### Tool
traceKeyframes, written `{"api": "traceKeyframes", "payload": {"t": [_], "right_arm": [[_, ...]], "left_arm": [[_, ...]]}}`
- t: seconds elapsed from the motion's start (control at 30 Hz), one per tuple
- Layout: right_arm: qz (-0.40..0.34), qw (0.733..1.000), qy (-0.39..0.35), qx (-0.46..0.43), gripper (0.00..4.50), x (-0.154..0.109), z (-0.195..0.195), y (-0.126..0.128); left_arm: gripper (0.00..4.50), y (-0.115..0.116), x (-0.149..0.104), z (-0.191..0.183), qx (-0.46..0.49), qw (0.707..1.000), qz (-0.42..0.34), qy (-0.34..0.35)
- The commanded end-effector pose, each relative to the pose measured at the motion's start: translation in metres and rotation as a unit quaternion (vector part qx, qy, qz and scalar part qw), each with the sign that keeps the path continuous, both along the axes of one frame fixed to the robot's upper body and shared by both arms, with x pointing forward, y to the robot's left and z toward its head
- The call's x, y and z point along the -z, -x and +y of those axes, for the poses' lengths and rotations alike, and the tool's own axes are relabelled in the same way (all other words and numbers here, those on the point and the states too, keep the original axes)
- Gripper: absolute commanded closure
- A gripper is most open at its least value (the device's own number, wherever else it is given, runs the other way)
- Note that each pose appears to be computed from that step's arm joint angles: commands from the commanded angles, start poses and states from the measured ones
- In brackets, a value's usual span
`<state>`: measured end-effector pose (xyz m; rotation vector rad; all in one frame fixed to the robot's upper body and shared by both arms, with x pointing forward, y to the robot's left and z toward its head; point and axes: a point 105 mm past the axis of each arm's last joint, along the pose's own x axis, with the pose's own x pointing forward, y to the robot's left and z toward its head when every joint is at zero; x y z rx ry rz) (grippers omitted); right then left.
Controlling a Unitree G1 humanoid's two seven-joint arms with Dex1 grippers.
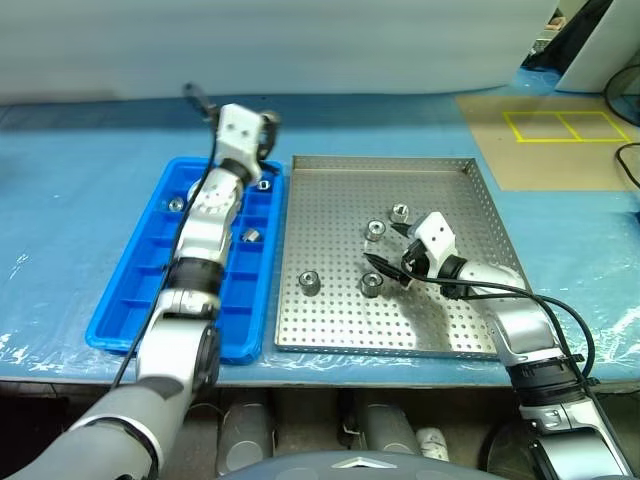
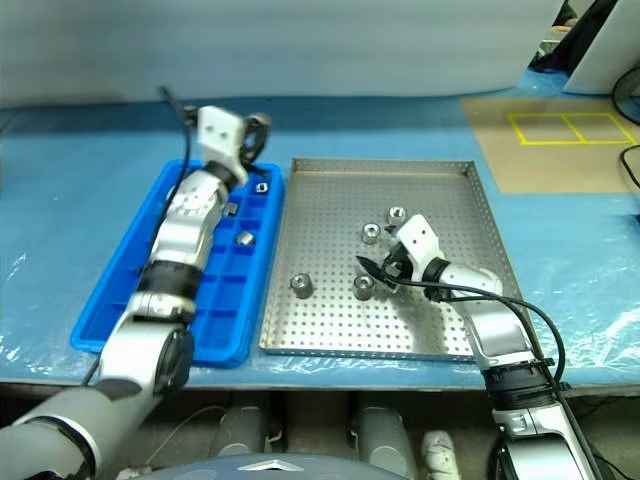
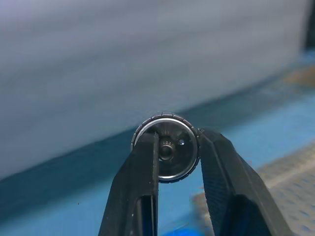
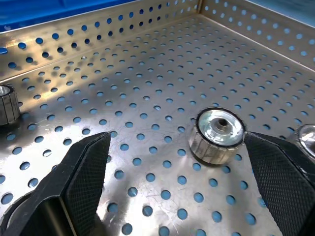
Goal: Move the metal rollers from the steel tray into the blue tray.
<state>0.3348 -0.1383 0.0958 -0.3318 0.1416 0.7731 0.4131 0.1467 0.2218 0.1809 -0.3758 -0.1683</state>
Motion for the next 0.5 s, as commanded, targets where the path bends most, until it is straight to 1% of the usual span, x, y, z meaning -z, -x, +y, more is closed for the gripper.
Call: {"api": "traceKeyframes", "payload": {"t": [0.03,0.1,0.17,0.3,0.4,0.5], "right_arm": [[-0.029,0.999,-0.002,-0.019,0.00,-0.014,0.007,-0.002],[-0.029,0.999,-0.002,-0.021,0.00,-0.014,0.007,-0.002],[-0.028,0.999,-0.001,-0.022,0.00,-0.013,0.007,-0.001],[-0.022,0.999,-0.005,-0.023,0.00,-0.010,0.009,0.003],[-0.021,1.000,-0.007,-0.023,0.00,-0.009,0.009,0.004],[-0.020,1.000,-0.007,-0.022,0.00,-0.008,0.009,0.004]], "left_arm": [[3.64,0.028,-0.025,0.012,-0.038,0.998,-0.058,0.007],[3.64,0.040,-0.021,0.020,-0.051,0.997,-0.058,0.003],[3.64,0.051,-0.013,0.036,-0.085,0.995,-0.048,0.007],[3.64,0.072,0.014,0.068,-0.150,0.989,-0.010,0.003],[3.64,0.083,0.035,0.094,-0.204,0.978,0.030,0.016],[3.64,0.089,0.047,0.107,-0.237,0.970,0.054,0.024]]}}
